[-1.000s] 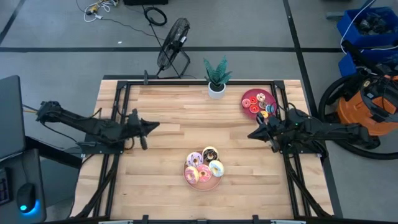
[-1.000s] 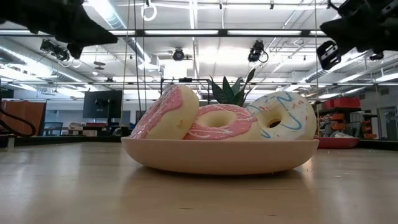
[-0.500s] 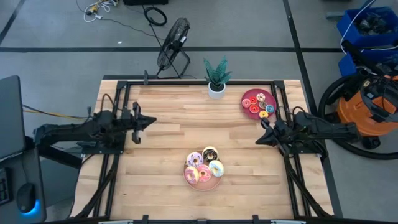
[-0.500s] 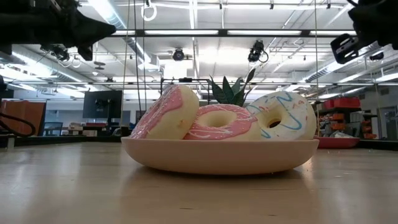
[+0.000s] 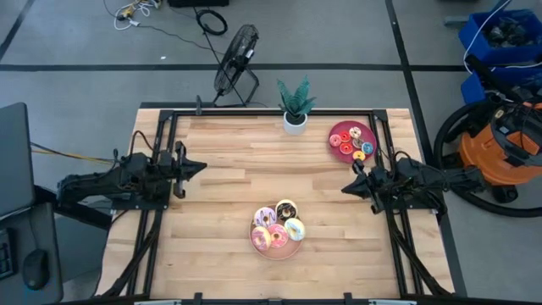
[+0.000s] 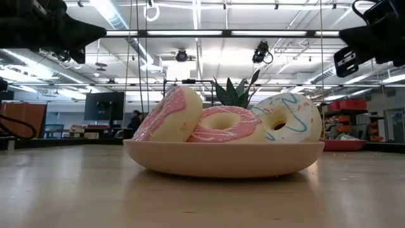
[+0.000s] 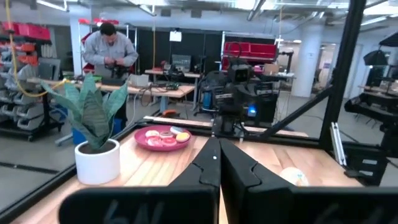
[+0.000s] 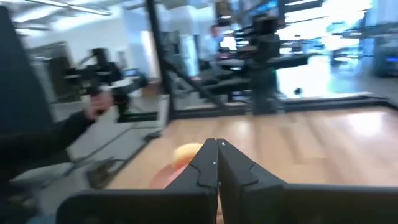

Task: Pick & Place donuts
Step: Return to Home Position

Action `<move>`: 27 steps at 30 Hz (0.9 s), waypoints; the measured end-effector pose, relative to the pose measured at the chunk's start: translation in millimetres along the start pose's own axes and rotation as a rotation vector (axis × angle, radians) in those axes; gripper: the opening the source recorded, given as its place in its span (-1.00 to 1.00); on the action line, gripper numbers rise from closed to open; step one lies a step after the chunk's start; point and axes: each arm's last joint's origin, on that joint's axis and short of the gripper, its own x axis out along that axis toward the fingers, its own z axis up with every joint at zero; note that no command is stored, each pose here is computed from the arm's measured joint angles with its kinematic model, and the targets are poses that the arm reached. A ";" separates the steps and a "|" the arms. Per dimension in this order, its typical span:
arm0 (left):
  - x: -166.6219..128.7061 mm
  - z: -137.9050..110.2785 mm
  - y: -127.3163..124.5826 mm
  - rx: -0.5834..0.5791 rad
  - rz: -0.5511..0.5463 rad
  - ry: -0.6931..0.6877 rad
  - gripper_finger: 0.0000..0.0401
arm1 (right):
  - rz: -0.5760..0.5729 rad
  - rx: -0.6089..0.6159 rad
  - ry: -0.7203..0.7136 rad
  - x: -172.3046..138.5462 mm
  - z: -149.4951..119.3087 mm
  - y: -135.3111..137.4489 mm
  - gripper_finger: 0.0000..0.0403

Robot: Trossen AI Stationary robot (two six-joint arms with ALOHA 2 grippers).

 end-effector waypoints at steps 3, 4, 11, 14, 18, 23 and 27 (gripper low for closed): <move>-2.7 -8.3 0.3 0.017 -0.006 -0.013 -0.99 | -0.069 -0.006 -0.019 0.0 1.0 -1.6 -0.99; -3.0 -13.0 0.7 0.019 -0.006 -0.009 -0.99 | -0.074 -0.012 -0.028 0.0 1.8 -1.6 -0.99; -1.0 -36.5 2.7 0.020 0.004 0.075 -0.99 | -0.062 -0.011 -0.015 0.1 0.7 -1.1 -0.99; -1.0 -37.1 2.4 0.012 -0.004 0.082 -0.99 | -0.059 -0.012 -0.015 0.3 0.6 -0.2 -0.99; -1.1 -37.4 -0.1 0.011 -0.037 0.085 -0.99 | -0.076 -0.020 0.012 0.6 -2.4 0.5 -0.99; -1.4 -38.2 -3.4 0.018 -0.071 0.093 -0.97 | -0.145 -0.033 0.027 0.7 -4.7 0.6 -0.99; -1.7 -39.6 -5.5 0.018 -0.094 0.107 -0.96 | -0.145 -0.086 0.030 0.8 -4.8 1.6 -0.99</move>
